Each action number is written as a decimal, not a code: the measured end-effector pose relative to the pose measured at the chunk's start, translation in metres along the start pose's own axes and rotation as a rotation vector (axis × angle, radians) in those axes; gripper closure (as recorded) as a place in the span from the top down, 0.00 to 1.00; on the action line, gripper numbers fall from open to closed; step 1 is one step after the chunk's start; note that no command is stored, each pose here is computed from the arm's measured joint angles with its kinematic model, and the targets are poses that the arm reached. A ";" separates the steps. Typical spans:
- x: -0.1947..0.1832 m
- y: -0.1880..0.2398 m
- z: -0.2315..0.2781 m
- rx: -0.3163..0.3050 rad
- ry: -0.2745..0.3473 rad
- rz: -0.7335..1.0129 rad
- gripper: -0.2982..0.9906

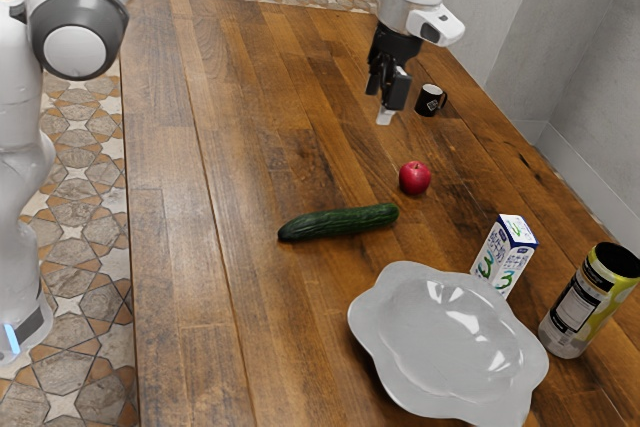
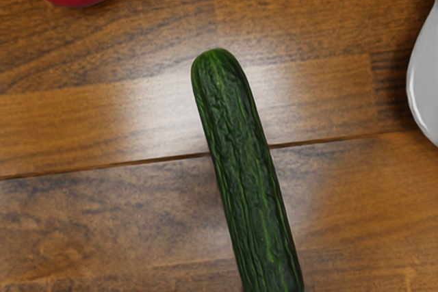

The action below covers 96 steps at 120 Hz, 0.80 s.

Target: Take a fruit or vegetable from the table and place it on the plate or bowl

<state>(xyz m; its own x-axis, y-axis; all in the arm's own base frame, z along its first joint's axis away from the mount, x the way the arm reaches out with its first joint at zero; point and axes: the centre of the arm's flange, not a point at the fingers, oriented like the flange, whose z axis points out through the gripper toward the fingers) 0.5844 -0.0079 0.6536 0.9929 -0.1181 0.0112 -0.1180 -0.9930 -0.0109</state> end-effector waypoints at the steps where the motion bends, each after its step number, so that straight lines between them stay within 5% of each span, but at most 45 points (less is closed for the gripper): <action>1: 0.000 0.000 0.000 0.000 0.000 0.000 0.77; 58: -0.002 0.002 -0.004 -0.002 0.000 -0.017 0.77; 71: -0.015 0.002 -0.020 -0.017 0.013 -0.018 0.77; 96: -0.092 0.026 0.024 -0.034 -0.092 0.070 0.77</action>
<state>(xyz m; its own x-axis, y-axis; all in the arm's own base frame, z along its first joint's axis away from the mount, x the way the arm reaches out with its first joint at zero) 0.4903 -0.0232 0.6287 0.9791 -0.1869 -0.0802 -0.1855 -0.9823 0.0252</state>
